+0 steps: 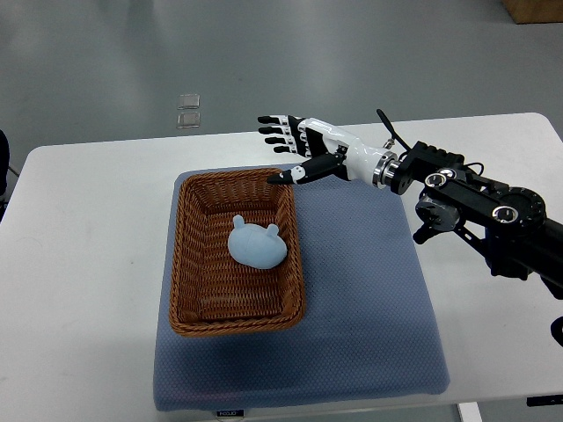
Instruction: Place blue toy in brown basket
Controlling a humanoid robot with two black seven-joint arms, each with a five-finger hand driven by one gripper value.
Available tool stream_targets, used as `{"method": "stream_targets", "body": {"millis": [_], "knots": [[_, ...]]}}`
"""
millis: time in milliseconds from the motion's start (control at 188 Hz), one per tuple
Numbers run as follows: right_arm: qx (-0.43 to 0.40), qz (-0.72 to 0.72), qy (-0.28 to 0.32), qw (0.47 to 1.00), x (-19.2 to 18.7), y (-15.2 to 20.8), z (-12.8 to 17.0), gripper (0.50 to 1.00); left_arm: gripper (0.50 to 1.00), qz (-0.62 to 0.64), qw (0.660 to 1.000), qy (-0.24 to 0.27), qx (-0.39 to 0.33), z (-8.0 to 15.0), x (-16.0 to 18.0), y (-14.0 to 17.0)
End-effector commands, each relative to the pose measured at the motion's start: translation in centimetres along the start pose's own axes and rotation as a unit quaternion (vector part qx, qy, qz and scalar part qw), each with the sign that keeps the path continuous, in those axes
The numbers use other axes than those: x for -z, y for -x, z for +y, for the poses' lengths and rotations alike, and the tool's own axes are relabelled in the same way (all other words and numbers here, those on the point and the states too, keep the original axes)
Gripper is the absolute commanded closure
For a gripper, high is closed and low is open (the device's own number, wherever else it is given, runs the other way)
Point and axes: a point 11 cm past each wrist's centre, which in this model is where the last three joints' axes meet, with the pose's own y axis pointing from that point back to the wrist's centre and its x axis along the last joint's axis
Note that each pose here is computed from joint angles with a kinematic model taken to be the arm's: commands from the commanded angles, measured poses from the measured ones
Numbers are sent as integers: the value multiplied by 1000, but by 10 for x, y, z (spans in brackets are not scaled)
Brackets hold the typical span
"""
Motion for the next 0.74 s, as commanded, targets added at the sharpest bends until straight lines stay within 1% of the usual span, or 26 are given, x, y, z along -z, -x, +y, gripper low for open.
{"method": "stream_targets", "body": {"millis": [0, 91, 181, 293, 730], "knots": [[-27, -83, 21, 996, -18, -16, 10, 589, 500, 1, 1000, 0, 0, 0, 0, 0], [-53, -160, 36, 985, -29, -31, 18, 589, 500, 0, 1000, 0, 0, 0, 0, 0], [-84, -225, 31, 970, -33, -49, 28, 589, 500, 0, 1000, 0, 0, 0, 0, 0], [-102, -276, 27, 955, -37, -59, 34, 587, 500, 1, 1000, 0, 0, 0, 0, 0], [-111, -276, 25, 954, -38, -64, 38, 585, 500, 0, 1000, 0, 0, 0, 0, 0]]}}
